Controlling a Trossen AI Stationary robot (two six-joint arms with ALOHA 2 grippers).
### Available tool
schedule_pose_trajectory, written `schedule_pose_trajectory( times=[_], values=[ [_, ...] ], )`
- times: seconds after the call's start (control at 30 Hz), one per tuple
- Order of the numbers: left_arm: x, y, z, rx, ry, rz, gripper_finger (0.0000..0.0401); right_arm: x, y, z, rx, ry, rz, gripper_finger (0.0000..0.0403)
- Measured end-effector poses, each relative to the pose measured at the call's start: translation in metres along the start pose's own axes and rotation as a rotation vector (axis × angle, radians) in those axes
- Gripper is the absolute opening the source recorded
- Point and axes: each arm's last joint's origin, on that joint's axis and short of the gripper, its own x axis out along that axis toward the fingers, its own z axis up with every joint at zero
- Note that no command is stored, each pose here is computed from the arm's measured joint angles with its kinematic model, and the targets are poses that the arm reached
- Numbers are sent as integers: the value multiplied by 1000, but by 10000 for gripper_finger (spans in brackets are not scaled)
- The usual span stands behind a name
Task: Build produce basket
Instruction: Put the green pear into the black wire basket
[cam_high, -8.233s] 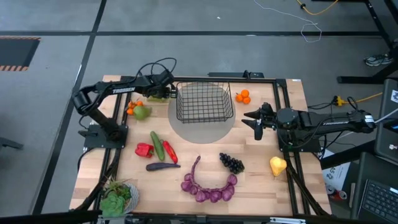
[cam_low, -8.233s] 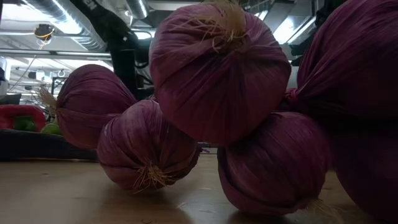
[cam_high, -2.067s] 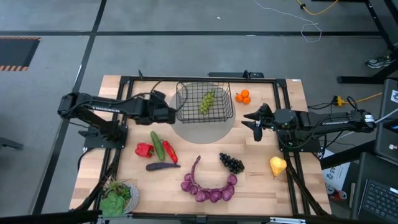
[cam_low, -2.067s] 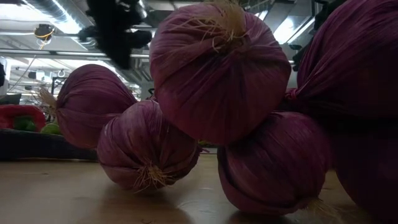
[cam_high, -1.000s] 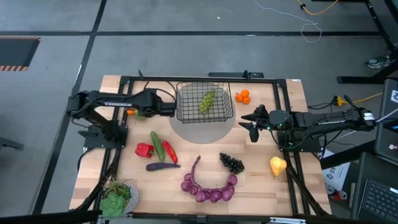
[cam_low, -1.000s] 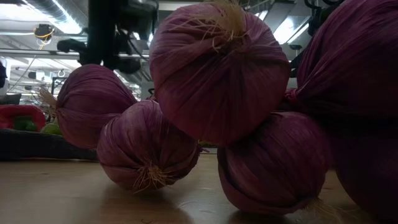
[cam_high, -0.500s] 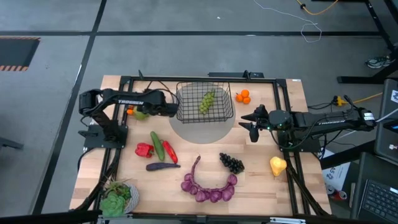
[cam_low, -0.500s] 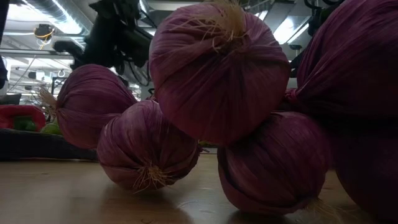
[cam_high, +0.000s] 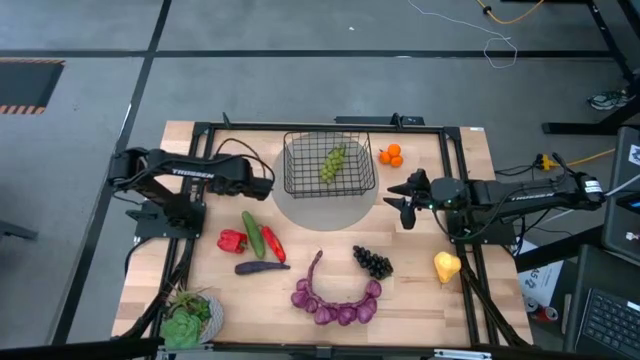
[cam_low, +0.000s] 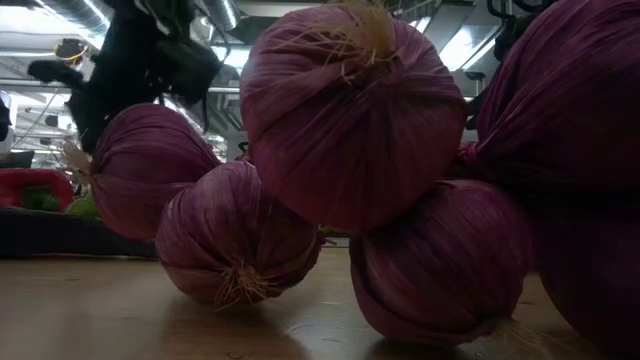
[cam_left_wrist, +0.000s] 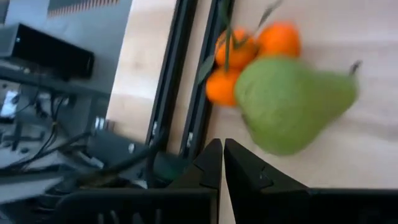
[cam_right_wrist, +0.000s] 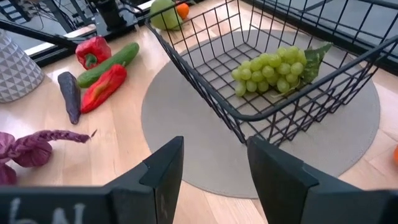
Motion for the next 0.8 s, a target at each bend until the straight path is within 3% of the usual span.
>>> schedule_pose_trajectory(
  times=[0.43,0.8],
  values=[
    [18,-3,16,-100,-37,37,14,3,1,0,7,3,-1,181],
    [30,-31,27,-13,-29,-89,14,6,1,-2,17,21,-9,181]
  ],
)
